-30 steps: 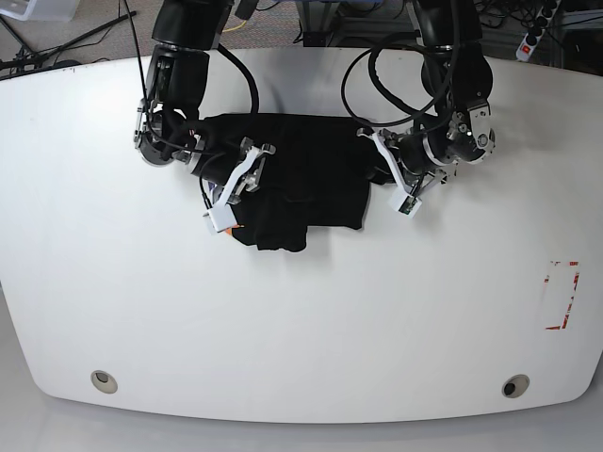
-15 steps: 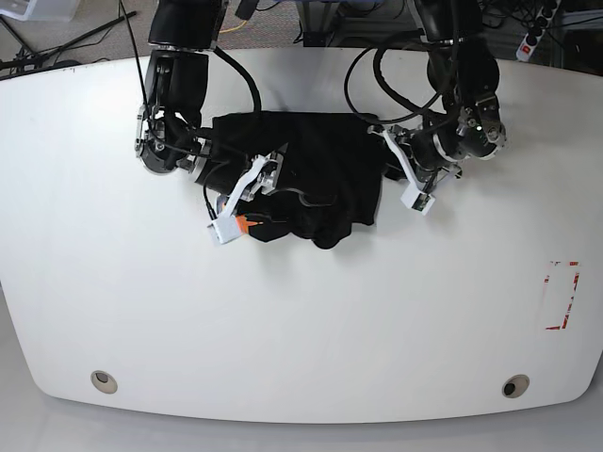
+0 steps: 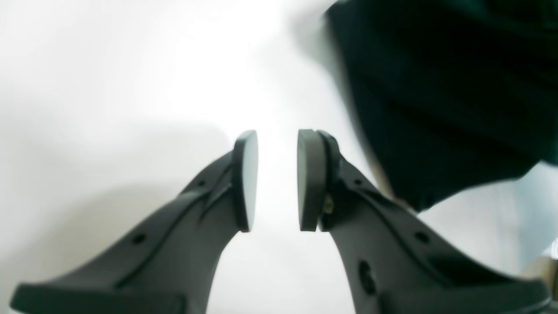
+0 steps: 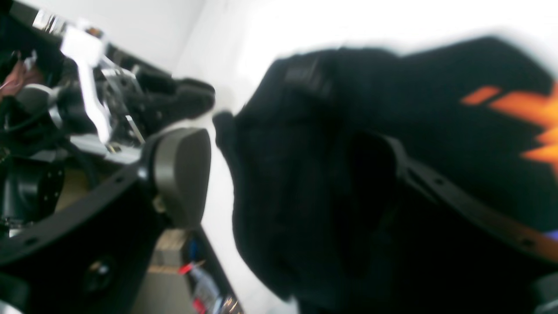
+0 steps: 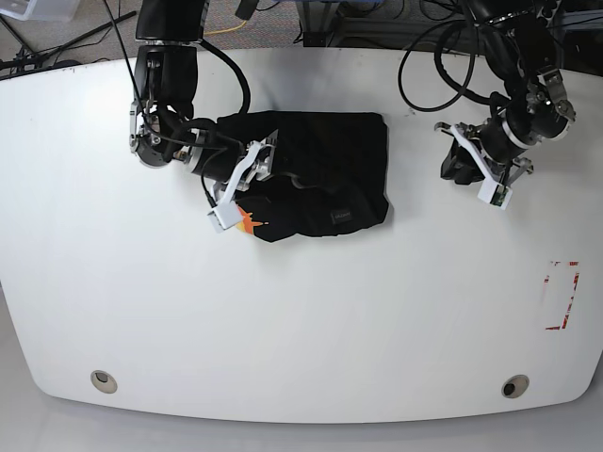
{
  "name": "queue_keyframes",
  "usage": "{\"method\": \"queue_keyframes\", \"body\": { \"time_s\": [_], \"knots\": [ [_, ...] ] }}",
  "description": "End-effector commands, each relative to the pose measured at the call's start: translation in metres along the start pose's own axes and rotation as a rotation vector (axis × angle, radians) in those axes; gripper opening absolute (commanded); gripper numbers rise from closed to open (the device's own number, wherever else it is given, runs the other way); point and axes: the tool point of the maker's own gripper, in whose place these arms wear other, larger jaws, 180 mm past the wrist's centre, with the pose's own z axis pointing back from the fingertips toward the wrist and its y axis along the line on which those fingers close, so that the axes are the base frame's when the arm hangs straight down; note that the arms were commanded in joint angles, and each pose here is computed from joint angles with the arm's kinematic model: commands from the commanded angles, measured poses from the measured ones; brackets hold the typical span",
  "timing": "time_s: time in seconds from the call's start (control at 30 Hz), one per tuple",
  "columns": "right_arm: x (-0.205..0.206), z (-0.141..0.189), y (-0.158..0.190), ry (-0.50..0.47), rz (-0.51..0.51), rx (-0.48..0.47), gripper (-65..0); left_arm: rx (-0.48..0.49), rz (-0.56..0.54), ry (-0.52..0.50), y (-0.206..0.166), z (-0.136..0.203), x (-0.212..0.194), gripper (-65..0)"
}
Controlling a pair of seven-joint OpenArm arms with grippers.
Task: Fold the T-shirt properly
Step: 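Regrasp the folded bundle's sides with both grippers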
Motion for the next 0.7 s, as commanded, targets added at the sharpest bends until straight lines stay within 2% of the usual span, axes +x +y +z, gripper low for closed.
{"method": "queue_keyframes", "body": {
  "time_s": [0.0, 0.2, 0.37, 0.57, 0.67],
  "knots": [
    [0.0, -0.007, 0.014, -0.001, 0.024, 0.051, -19.5, 0.029, -0.012, -0.049, 0.013, 0.015, 0.01, -51.1],
    [-0.033, -0.039, 0.049, 0.094, 0.065, 0.138, -21.4, 0.103, 0.004, -0.02, 0.037, 0.034, -0.006, -51.1],
    [-0.028, -0.053, 0.063, 0.085, 0.092, 0.16, -21.4, 0.15, -0.036, -0.004, 0.052, 0.049, -0.006, -51.1],
    [-0.034, -0.066, 0.085, 0.165, 0.185, 0.23, -21.2, 0.147, -0.083, 0.021, 0.054, 0.051, -0.005, -51.1],
    [-0.035, -0.064, 0.086, 0.179, 0.205, 0.238, -21.2, 0.12, -0.145, 0.033, 0.046, 0.048, 0.002, -51.1]
  ]
}}
